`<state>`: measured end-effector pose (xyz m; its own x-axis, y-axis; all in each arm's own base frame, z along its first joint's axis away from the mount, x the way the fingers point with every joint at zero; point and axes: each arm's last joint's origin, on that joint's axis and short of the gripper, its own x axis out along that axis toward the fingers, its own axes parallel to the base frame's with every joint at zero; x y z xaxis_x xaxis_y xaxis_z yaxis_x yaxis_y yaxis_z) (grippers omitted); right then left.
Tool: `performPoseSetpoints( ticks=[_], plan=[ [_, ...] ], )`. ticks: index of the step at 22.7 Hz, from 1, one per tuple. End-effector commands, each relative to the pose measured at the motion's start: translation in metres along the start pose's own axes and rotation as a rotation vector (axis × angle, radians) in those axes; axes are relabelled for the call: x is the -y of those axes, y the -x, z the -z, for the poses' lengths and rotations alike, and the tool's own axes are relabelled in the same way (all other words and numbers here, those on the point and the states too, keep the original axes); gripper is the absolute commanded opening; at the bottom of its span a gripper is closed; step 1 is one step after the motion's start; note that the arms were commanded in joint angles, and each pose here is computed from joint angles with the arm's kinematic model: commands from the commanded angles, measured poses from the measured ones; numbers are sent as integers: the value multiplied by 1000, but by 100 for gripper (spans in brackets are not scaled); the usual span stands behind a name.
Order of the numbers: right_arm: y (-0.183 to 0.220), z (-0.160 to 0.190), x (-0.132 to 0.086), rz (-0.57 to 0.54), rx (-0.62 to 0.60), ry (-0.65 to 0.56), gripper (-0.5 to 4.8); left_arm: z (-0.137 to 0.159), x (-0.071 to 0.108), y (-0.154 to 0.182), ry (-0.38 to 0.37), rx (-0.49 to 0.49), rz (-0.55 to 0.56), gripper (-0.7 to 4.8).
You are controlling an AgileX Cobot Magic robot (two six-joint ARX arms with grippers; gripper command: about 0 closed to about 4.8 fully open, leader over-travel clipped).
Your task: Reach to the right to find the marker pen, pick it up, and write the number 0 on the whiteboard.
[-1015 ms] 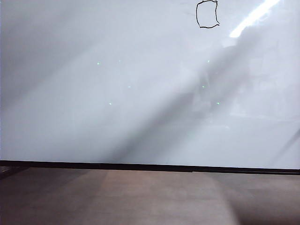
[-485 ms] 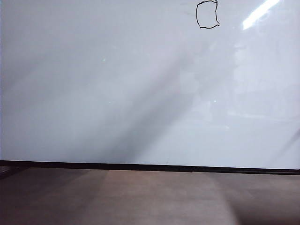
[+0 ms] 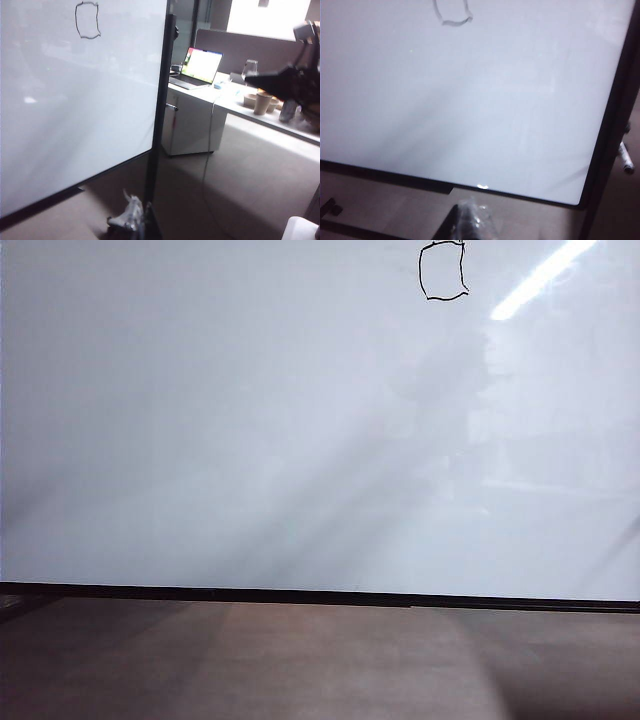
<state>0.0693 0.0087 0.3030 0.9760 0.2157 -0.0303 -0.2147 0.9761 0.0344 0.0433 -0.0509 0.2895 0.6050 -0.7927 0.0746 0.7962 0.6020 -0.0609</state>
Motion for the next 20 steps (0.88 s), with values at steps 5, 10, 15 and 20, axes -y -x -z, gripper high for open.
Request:
performPoseSetpoints(
  ticks=[5,10,15,20],
  plan=[
    [-9,48,1,-32,-17,-8,-3,53,-4,-22,39,-20,38,-6],
    [-15,74,5,32,-20,-57,-3,89,-8,-28,95,-89,8,-6],
    [-24,104,6,16,-94,-130,-3,114,-10,-31,109,-77,9,-6],
    [-30,134,8,28,-178,-182,-2,130,-11,-30,110,-138,1,-6]
  ],
)
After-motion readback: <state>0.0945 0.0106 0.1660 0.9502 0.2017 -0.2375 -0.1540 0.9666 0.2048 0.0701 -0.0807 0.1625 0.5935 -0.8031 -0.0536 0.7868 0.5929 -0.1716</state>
